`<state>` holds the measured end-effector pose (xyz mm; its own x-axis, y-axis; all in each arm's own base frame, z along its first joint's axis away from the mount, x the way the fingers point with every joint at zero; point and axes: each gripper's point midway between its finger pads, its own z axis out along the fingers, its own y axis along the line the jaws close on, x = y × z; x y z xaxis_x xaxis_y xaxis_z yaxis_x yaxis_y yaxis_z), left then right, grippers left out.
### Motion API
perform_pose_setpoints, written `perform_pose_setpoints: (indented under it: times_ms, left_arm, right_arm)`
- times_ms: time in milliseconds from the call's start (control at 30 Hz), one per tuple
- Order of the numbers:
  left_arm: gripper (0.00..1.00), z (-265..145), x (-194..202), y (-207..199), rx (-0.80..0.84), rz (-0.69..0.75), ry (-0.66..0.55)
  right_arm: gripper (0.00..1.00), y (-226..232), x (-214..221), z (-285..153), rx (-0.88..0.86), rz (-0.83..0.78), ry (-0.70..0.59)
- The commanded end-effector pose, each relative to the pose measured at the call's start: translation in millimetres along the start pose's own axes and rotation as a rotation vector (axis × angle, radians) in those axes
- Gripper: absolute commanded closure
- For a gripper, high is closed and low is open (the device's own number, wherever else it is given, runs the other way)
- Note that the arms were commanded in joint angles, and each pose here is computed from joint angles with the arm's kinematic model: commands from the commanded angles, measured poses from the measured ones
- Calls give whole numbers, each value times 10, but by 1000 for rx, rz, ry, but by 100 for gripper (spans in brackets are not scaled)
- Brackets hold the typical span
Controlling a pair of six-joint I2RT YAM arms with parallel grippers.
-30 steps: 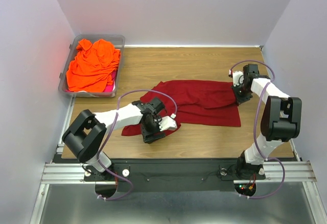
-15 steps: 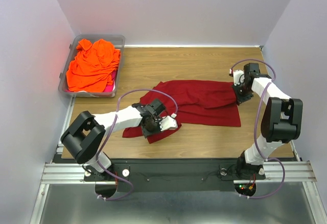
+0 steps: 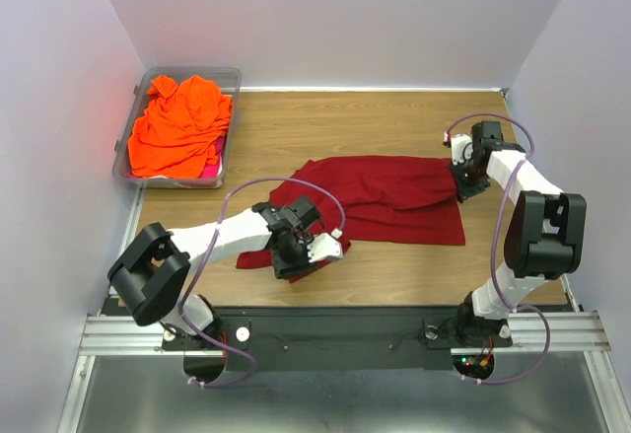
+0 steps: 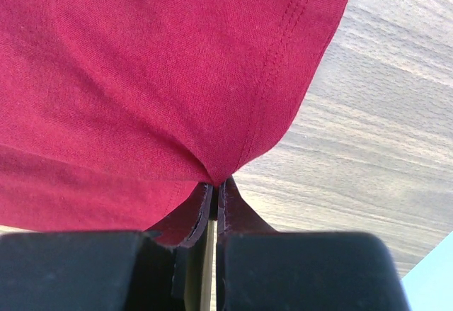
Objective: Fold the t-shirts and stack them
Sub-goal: Flatten the tshirt out
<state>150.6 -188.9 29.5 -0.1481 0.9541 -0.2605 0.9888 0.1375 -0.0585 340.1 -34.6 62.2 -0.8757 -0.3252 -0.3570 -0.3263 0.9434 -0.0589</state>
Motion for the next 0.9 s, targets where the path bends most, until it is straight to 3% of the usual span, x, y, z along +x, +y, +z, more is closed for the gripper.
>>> perform_pose_setpoints:
  times_ms: [0, 300, 500, 567, 633, 667, 767, 867]
  left_arm:
    - [46, -138, -48, -151, -5, 78, -16]
    - [41, 70, -73, -161, -71, 150, 14]
    - [42, 316, 123, -166, -88, 171, 104]
    - [46, 364, 182, -211, -75, 183, 126]
    - [58, 389, 180, -202, -84, 182, 126]
    - [72, 397, 190, -190, -94, 175, 128]
    - [100, 327, 89, -136, -122, 142, 83]
    - [100, 9, -94, 73, -175, 62, -14]
  right_arm:
    - [99, -78, -216, -214, 44, -30, -63]
    - [99, -65, -210, -179, 33, -24, -54]
    - [99, -85, -233, -194, 41, -25, -57]
    - [99, -83, -225, -185, 39, -26, -52]
    - [99, -83, -224, -190, 39, -29, -52]
    - [99, -82, -216, -182, 38, -32, -50]
    - [99, -84, -215, -199, 41, -35, -52]
    - [100, -106, -221, -247, 55, -43, -57]
